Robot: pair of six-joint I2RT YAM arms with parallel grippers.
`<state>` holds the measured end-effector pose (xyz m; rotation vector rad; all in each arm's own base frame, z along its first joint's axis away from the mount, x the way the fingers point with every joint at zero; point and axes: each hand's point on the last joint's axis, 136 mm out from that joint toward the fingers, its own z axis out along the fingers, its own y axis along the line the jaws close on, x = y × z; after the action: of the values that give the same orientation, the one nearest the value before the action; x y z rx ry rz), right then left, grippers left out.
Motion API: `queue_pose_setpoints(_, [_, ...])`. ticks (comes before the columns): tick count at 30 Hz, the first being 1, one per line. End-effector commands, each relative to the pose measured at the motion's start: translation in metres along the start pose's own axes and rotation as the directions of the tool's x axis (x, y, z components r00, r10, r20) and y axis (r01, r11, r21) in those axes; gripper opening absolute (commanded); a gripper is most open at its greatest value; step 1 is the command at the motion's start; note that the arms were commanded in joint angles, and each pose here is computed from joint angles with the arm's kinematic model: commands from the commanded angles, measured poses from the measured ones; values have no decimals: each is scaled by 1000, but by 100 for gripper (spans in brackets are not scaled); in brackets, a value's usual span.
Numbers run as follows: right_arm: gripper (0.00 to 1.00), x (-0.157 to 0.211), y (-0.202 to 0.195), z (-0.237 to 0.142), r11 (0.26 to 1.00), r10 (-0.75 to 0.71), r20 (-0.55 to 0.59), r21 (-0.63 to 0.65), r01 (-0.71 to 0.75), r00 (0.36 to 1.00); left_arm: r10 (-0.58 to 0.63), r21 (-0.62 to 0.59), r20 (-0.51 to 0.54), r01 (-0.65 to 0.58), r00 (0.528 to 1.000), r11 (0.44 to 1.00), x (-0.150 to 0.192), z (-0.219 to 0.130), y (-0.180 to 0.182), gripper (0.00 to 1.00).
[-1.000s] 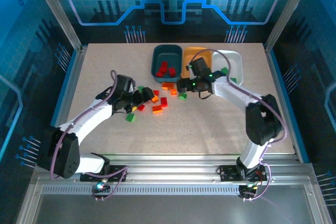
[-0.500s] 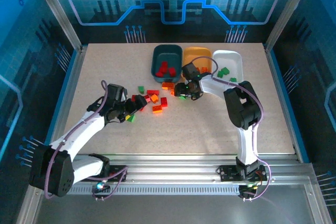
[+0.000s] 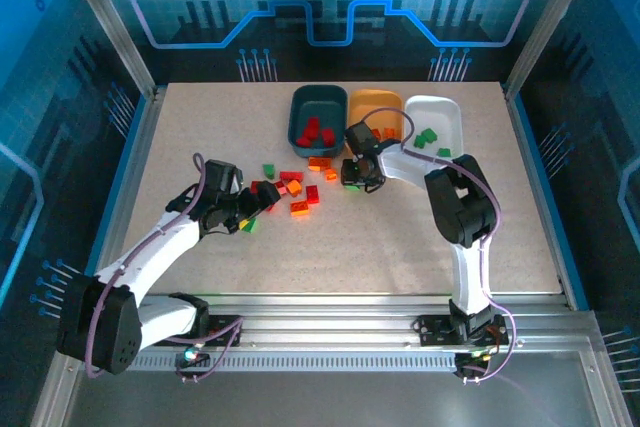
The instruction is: Sort the legos into containers by color
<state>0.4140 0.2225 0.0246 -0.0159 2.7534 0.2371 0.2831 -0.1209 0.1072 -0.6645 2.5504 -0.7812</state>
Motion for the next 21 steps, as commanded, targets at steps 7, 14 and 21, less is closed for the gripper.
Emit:
queue_pose_setpoints(7, [36,-13,-3,-57,999,-40,110,16,38,993,-4,-9,-12,4,1000,1000,0,3,5,99])
queue_pose_setpoints(14, [36,-62,-65,-101,997,44,228,53,-58,973,29,-129,-12,-31,999,991,-5,11,27,99])
queue_pose_setpoints(21, [36,-95,-176,-85,954,262,217,92,-287,941,81,-305,-99,-108,992,946,-8,38,51,94])
